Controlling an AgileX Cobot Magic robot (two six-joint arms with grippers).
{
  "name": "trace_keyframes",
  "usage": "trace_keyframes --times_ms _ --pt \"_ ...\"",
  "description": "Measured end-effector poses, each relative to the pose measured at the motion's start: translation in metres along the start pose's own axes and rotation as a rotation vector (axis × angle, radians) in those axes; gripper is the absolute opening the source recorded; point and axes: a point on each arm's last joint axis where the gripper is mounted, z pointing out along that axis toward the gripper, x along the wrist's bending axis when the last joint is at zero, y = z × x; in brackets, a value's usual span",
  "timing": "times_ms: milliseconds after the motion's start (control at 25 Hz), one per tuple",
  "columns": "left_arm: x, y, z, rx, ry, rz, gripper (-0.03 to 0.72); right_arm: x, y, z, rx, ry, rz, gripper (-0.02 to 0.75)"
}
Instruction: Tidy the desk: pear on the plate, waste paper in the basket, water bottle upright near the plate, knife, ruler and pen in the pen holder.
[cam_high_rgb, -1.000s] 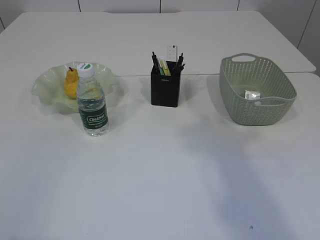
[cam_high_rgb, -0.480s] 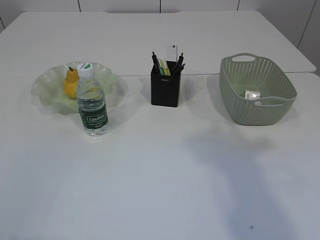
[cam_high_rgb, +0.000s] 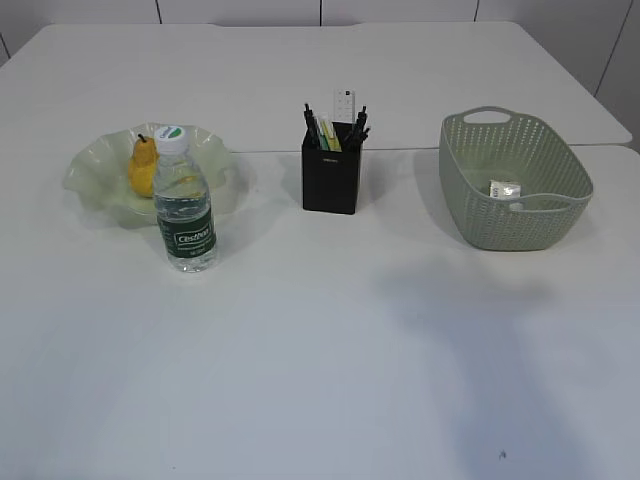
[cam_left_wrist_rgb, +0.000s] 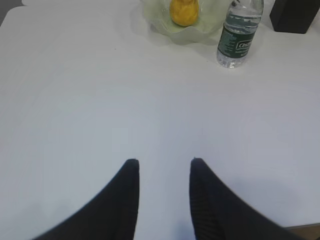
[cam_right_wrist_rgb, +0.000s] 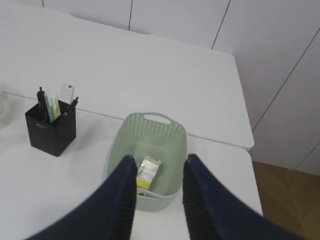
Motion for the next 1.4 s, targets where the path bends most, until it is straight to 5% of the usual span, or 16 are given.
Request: trace_keyframes --times_ms 480,960,1400 --pt "0.000 0.000 0.000 0.000 0.000 0.000 0.239 -0.015 -0.012 -0.084 -0.132 -0.054 0.054 0.244" --pt "0.000 0.000 0.000 0.000 0.000 0.000 0.238 -0.021 -0.075 -0.154 0.017 -0.098 0.108 0.244" --pt "0.000 0.000 0.000 0.000 0.000 0.000 0.238 0.006 -0.128 -0.161 0.077 -0.004 0.214 0.244"
